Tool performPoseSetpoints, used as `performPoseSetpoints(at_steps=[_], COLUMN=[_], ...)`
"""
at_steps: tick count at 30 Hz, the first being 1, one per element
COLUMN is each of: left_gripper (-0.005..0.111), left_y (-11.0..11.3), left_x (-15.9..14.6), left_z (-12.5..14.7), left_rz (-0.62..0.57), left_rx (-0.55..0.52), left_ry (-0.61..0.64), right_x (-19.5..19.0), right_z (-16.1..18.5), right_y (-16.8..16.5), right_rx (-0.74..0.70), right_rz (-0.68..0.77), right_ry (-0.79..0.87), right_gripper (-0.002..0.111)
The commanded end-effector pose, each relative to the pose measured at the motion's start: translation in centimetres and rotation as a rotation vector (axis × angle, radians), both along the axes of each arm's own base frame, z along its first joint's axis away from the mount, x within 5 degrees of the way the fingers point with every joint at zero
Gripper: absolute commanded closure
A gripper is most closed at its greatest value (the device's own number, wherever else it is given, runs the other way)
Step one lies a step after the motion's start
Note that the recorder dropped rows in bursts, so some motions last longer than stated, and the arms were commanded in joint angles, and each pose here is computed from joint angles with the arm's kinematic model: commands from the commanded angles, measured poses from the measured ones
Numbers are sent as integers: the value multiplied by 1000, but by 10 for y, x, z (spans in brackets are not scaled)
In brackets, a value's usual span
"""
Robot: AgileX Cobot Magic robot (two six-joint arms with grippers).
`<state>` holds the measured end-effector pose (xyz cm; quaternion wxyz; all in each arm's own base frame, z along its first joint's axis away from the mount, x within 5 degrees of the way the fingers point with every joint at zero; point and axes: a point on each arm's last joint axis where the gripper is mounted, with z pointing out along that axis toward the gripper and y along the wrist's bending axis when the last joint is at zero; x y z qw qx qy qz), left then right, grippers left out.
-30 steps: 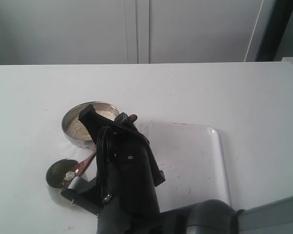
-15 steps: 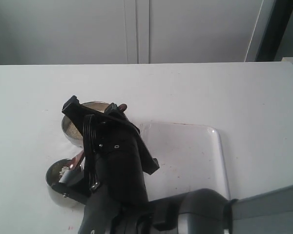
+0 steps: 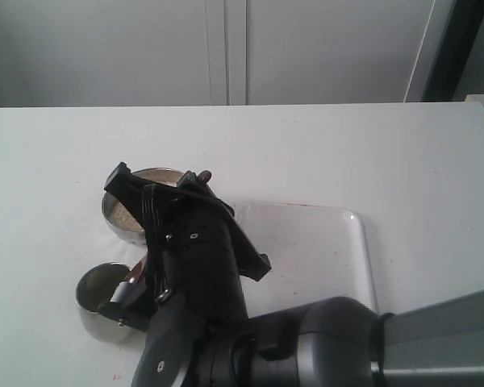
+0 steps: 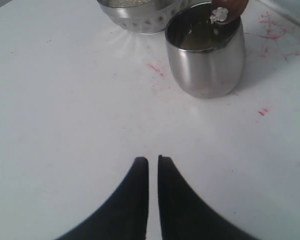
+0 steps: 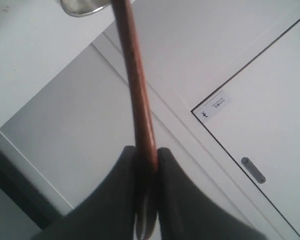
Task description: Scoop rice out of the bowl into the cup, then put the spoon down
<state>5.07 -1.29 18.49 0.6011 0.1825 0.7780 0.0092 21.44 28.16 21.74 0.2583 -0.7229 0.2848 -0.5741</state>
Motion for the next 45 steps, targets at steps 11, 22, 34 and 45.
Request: performPoseSetpoints(at_steps=[11,22,34,45], left_gripper=[92,92,92,92], left_y=[-1,-1,-1,-1], left_x=[-1,-1,-1,-1], left_z=[-4,-4,-4,-4], left_rz=[-10,-10,-10,-10], left_rx=[-4,-4,-4,-4], left_ry=[29,29,29,29], right_x=[7,9,10,10], right_z=[24,33,35,38], right_y=[8,16,18,14], right_rx=[32,-53,-103,-28], right_rz=[3,50,63,3], right_ry=[-46,-54,-42,-64], right_gripper=[108,108,108,108])
